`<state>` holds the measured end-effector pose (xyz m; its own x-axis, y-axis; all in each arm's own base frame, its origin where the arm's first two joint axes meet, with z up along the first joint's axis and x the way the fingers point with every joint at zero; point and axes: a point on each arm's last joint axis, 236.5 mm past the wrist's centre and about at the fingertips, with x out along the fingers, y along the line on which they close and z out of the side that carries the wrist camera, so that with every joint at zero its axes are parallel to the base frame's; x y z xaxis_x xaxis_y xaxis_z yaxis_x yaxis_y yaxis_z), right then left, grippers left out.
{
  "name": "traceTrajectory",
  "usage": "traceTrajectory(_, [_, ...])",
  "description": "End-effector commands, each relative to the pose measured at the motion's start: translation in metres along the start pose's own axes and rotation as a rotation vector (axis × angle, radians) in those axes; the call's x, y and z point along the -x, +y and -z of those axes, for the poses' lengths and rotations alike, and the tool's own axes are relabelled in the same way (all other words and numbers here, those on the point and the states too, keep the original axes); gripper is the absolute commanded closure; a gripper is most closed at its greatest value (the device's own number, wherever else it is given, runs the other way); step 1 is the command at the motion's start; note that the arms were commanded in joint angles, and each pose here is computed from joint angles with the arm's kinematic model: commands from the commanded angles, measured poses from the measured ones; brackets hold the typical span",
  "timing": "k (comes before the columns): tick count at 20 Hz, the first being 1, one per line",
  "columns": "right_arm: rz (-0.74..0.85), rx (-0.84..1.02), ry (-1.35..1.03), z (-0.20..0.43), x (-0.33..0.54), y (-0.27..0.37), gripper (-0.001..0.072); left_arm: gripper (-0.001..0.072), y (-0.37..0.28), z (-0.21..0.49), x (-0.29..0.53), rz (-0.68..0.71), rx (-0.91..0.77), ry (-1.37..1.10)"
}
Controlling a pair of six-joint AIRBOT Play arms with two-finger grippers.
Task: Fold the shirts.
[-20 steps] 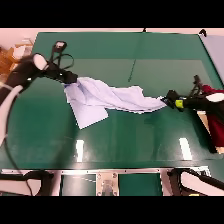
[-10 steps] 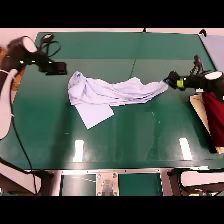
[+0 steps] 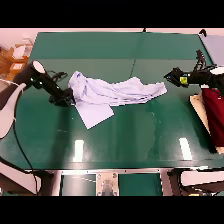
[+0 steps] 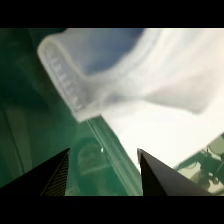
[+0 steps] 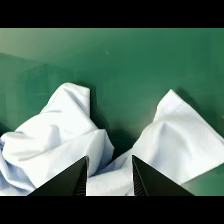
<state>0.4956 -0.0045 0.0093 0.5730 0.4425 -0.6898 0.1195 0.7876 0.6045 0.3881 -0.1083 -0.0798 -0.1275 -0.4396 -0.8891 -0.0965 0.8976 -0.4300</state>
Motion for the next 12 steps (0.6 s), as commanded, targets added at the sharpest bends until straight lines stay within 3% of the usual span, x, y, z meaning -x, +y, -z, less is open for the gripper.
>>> traceTrajectory(1, [-0.001,-0.008,0.049,0.009,0.006,-0.007,0.0381,0.0212,-0.001,-0.027,-0.021,0.006,0.023,-0.138])
traceTrajectory(5, [-0.009,-0.025,0.096,0.019,0.014,-0.013,0.0381,0.0213,0.014,-0.043,-0.018,-0.056,0.016,-0.205])
traceTrajectory(6, [-0.010,-0.028,0.098,0.019,0.015,-0.014,0.0381,0.0314,0.014,-0.048,-0.016,-0.056,0.014,-0.228])
traceTrajectory(7, [-0.009,-0.029,0.098,0.019,0.015,-0.015,0.0382,0.0554,0.012,-0.052,-0.015,-0.053,0.010,-0.241])
traceTrajectory(8, [-0.010,-0.029,0.099,0.020,0.015,-0.015,0.0382,0.0675,0.012,-0.054,-0.013,-0.053,0.004,-0.249])
traceTrajectory(12, [-0.002,-0.041,0.136,0.028,0.020,-0.022,0.0381,0.0677,0.014,-0.036,0.013,-0.133,-0.064,-0.142])
